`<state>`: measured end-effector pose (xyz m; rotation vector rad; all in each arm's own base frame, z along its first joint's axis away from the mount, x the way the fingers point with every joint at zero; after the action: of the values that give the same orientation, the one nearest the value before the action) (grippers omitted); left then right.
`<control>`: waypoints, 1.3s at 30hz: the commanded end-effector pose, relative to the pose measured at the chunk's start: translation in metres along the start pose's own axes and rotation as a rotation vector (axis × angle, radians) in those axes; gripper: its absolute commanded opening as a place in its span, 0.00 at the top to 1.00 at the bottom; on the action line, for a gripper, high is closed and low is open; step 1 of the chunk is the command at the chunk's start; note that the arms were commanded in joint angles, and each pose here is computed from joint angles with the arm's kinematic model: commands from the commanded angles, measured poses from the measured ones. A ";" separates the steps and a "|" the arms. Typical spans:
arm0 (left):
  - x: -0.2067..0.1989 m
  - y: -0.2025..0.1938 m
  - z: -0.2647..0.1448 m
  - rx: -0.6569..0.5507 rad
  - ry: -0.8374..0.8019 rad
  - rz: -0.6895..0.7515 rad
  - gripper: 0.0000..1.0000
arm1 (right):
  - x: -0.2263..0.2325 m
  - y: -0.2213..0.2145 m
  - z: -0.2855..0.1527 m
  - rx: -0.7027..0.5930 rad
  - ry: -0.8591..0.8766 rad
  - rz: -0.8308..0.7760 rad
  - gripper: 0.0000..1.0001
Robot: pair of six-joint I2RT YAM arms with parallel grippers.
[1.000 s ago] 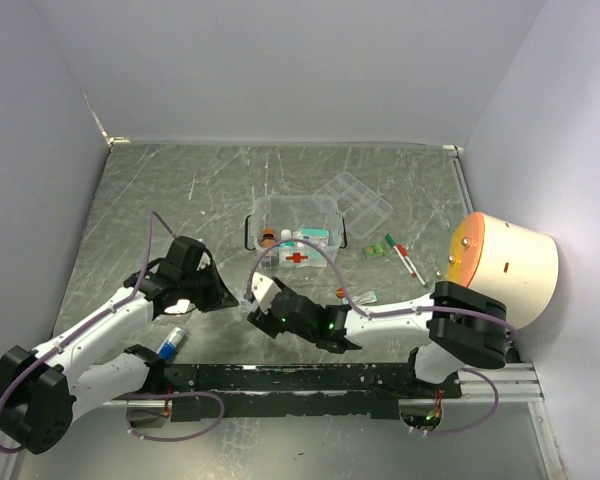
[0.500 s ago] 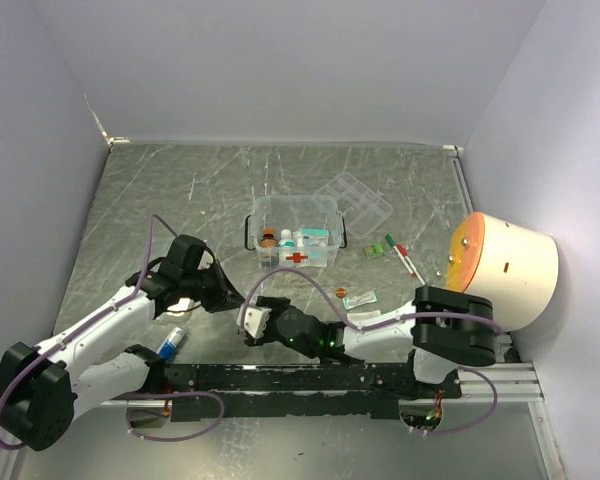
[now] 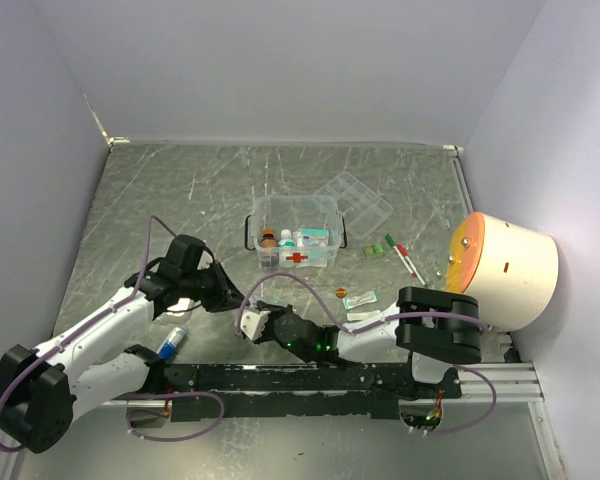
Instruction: Organize the medicine kit
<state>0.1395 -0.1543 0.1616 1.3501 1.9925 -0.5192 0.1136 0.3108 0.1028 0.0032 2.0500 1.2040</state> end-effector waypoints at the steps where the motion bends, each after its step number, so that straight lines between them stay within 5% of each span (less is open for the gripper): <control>1: -0.011 0.008 -0.008 -0.052 -0.012 0.059 0.71 | -0.006 0.006 -0.005 0.004 -0.029 0.056 1.00; 5: -0.022 0.027 -0.020 -0.195 0.061 0.165 0.33 | -0.008 0.012 -0.013 0.005 0.034 0.095 1.00; 9: -0.035 0.042 -0.036 -0.351 0.079 0.251 0.19 | -0.022 0.027 -0.023 -0.030 0.094 0.245 1.00; 27: -0.057 0.061 -0.101 -0.803 0.049 0.467 0.19 | -0.142 0.062 -0.046 -0.054 0.129 0.936 1.00; 39: -0.091 0.072 -0.129 -0.932 -0.039 0.644 0.21 | -0.226 0.066 -0.042 0.144 -0.081 1.224 1.00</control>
<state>0.1838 -0.1039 0.3091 1.2403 1.3891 0.5603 0.2141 0.2508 0.3031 1.2356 2.0266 1.7956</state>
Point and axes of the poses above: each gripper's point midway between its finger pads, its own z axis out along the fingers, its own x axis along the line the jaws close on, y = z × x, the point moved 9 cm from there along -z, back along the fingers
